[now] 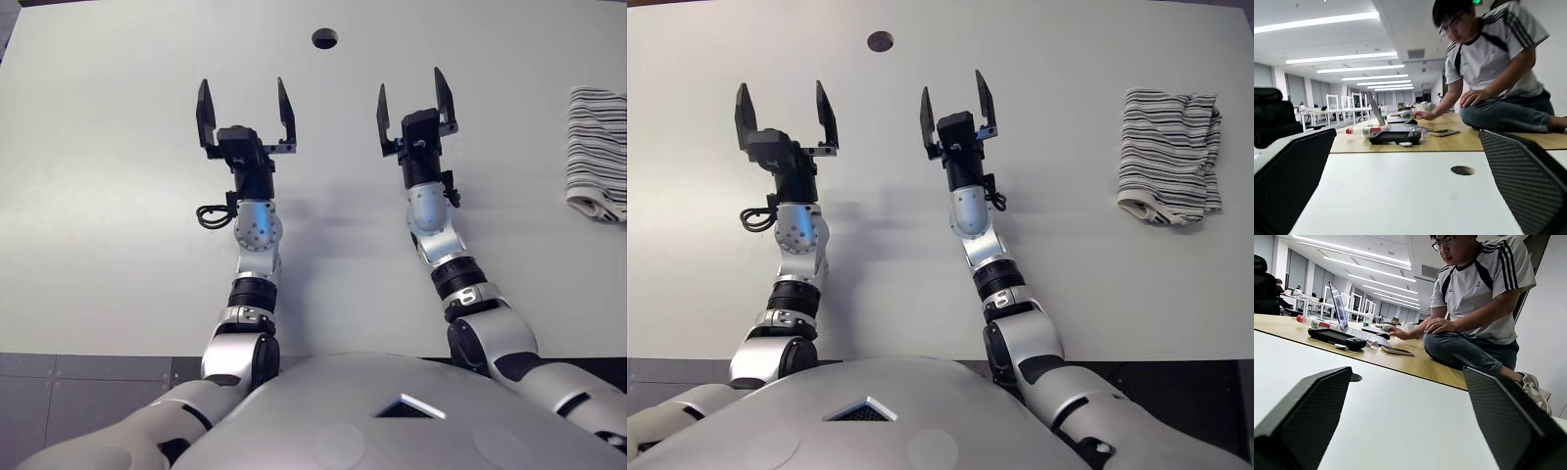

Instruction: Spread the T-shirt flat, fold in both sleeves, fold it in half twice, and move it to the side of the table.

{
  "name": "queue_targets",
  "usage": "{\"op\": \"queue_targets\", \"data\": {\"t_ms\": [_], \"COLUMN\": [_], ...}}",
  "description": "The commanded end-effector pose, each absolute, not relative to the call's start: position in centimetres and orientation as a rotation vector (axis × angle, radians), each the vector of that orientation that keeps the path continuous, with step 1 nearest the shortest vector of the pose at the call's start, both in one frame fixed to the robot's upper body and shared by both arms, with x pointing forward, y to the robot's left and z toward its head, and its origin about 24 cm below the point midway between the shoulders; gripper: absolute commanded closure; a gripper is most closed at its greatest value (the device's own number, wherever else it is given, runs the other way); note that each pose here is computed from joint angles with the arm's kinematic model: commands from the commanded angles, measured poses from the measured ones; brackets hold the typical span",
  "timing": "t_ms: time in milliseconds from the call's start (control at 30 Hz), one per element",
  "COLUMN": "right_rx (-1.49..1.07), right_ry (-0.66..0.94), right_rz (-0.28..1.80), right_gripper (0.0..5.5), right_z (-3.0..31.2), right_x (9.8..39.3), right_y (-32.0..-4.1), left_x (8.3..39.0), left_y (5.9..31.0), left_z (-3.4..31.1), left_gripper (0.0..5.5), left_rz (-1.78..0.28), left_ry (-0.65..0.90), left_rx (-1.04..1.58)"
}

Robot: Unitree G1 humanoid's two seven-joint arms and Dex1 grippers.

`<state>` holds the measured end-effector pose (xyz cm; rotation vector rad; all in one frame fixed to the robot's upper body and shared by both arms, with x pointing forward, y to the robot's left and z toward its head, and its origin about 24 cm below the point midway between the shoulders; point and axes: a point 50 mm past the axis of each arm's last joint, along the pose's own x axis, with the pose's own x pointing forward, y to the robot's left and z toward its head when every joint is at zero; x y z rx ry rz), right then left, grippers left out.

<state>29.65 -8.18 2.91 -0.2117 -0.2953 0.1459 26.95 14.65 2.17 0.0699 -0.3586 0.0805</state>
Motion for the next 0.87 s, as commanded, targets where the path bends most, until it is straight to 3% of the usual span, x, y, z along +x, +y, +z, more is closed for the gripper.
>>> {"op": "queue_targets", "data": {"t_ms": [33,133,467,600,867], "right_rx": [-0.211,-0.188,-0.127,-0.130,-0.168], "right_ry": [-0.254,-0.242,-0.263,-0.276,-0.285], "right_rz": [0.118,0.119,0.108,0.065,0.027], "right_gripper": [0.54,0.16,0.16,0.09,0.09], "right_z": [1.9,1.4,0.3,0.5,0.3], "right_x": [29.3,29.1,28.1,28.4,28.5], "right_y": [-9.6,-9.9,-10.2,-11.1,-12.5], "left_x": [27.1,26.7,25.7,25.4,25.4], "left_y": [14.6,14.6,14.5,15.3,14.4], "left_z": [1.7,0.5,-0.8,-0.8,-0.8], "left_gripper": [0.00,0.00,0.00,0.68,0.68], "left_rz": [0.073,0.074,0.028,0.075,0.040], "left_ry": [-0.356,-0.313,-0.300,-0.303,-0.312], "left_rx": [0.066,0.075,0.130,0.101,0.080]}}
